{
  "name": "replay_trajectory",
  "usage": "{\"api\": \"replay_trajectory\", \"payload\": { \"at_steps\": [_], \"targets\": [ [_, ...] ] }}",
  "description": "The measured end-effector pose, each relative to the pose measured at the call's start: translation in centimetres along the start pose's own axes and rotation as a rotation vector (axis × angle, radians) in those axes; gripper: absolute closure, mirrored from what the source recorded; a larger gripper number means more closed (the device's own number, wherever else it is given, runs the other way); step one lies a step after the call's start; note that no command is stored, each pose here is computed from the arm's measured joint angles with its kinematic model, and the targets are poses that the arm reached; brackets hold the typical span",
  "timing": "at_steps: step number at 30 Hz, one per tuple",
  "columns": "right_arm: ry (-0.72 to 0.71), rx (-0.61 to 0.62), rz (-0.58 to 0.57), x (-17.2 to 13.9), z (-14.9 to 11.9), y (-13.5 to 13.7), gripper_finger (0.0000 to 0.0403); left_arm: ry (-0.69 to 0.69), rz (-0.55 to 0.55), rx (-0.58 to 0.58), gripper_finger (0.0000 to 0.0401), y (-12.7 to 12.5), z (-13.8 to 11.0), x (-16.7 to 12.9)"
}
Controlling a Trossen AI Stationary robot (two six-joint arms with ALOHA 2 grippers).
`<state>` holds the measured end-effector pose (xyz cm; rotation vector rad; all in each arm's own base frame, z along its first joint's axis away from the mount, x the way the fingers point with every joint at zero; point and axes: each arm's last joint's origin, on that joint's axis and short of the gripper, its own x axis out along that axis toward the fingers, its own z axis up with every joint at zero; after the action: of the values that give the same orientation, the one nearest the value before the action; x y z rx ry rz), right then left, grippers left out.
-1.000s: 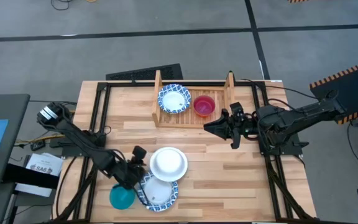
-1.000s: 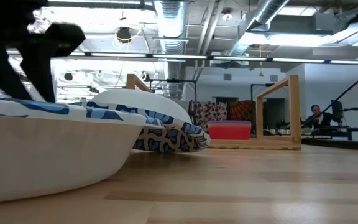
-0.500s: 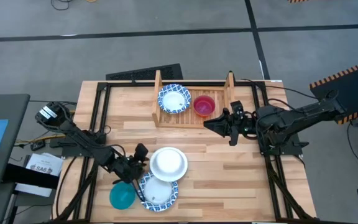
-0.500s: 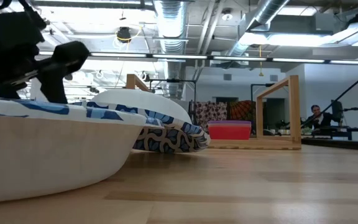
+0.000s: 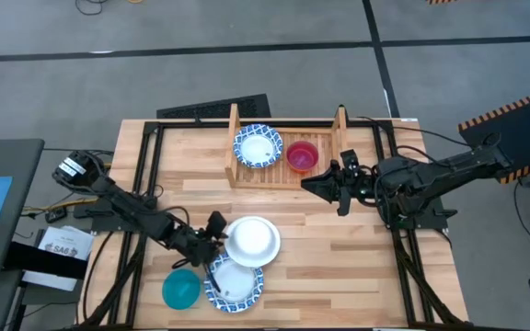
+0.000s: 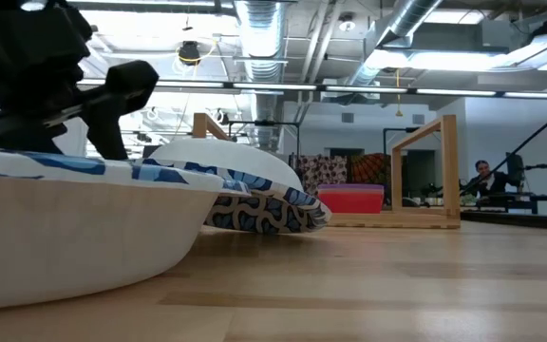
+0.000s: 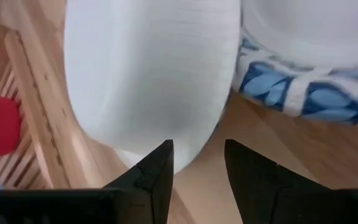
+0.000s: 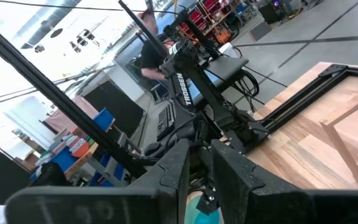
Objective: Place and stack bowls onto a shelf
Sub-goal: Stack the top blue pattern bowl on top of the other blue pattern bowl on the shelf
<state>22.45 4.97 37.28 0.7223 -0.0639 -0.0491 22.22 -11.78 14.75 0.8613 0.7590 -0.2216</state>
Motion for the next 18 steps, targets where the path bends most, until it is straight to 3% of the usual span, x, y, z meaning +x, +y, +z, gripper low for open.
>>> {"api": "replay_trajectory", "payload": {
  "at_steps": [13,18],
  "targets": [
    [-0.001,0.000,0.001,0.0,0.0,0.0,0.0308,-0.049,0.029,0.001,0.0270,0.9,-1.4,1.1],
    [-0.012,-0.002,-0.012,0.0,0.0,0.0,0.0308,-0.078,0.005,-0.014,0.0301,1.1,-1.4,1.2]
  ]
}}
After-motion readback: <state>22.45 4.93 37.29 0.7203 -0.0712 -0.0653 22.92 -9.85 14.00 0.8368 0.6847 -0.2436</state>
